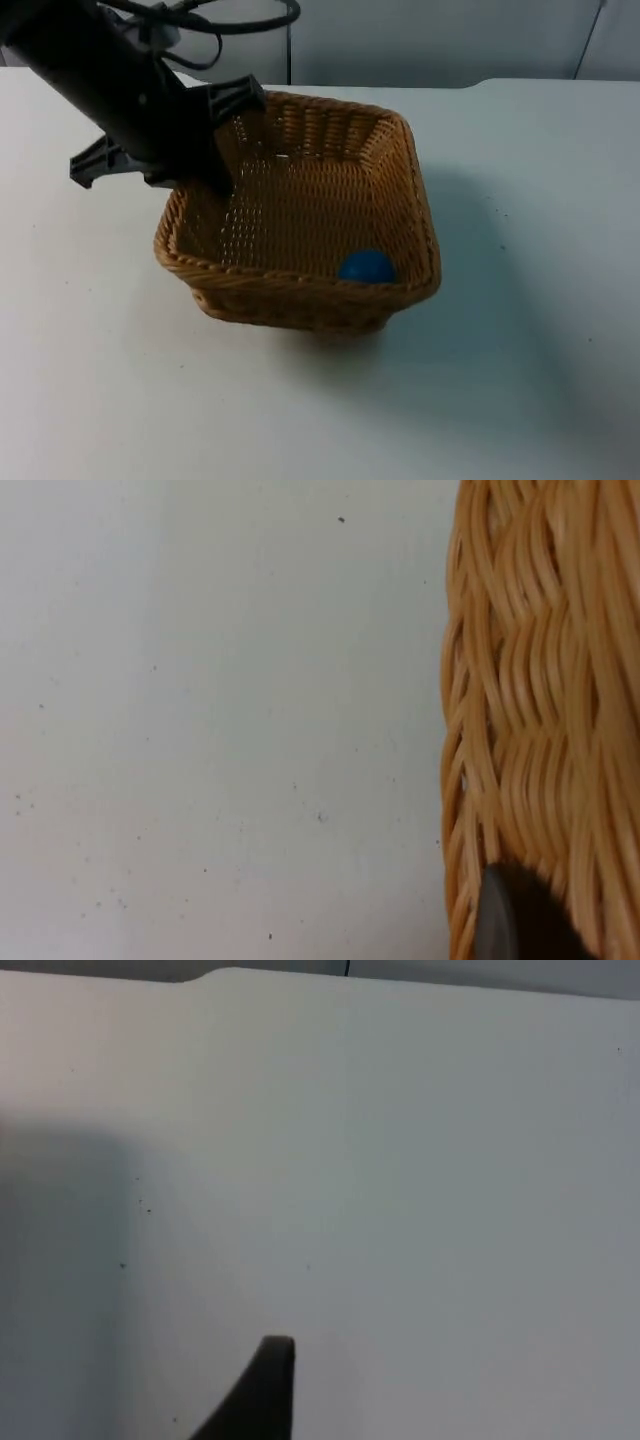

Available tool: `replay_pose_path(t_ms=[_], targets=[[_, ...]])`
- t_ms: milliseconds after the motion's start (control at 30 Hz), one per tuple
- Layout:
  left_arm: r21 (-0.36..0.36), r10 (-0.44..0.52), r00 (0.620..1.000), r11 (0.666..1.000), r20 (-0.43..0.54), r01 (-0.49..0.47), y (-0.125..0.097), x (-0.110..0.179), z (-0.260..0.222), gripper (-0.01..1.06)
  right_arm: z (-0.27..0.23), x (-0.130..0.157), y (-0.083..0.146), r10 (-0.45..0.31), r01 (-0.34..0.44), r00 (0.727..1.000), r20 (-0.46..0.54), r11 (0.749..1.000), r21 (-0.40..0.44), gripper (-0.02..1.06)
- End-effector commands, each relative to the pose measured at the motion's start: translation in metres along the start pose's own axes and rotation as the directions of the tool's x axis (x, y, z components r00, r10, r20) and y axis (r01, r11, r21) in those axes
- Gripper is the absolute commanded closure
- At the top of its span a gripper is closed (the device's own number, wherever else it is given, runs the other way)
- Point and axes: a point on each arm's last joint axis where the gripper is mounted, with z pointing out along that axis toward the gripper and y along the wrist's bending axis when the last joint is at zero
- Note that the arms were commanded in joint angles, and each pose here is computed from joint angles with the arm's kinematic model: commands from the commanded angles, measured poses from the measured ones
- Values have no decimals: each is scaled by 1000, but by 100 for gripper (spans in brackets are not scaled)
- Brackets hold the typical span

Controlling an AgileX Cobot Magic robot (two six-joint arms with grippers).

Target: Pick up the basket with the left hand and place the ball into the basket with the right hand.

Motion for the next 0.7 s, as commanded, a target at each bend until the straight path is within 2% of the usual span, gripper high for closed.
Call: replay_pose_path(t_ms=[0, 100, 200, 367, 667], targets=[[35, -10, 999, 999, 30, 9, -6, -2, 3, 105, 1, 1, 0, -11, 11, 1000, -4, 1000, 10, 3], [64, 10, 999, 998, 53, -13, -7, -4, 7, 105, 1, 2, -2, -18, 18, 1000, -14, 999, 26, 3], [101, 49, 992, 993, 117, -61, -10, -9, 8, 105, 1, 2, -3, -12, 13, 1000, -18, 999, 44, 3], [131, -25, 987, 991, 157, 5, -11, -13, 9, 105, 1, 2, -4, -10, 10, 1000, -19, 999, 47, 3], [160, -80, 988, 985, 134, 58, -6, -10, 25, 105, 1, 2, -6, -12, 13, 1000, -16, 998, 66, 3]])
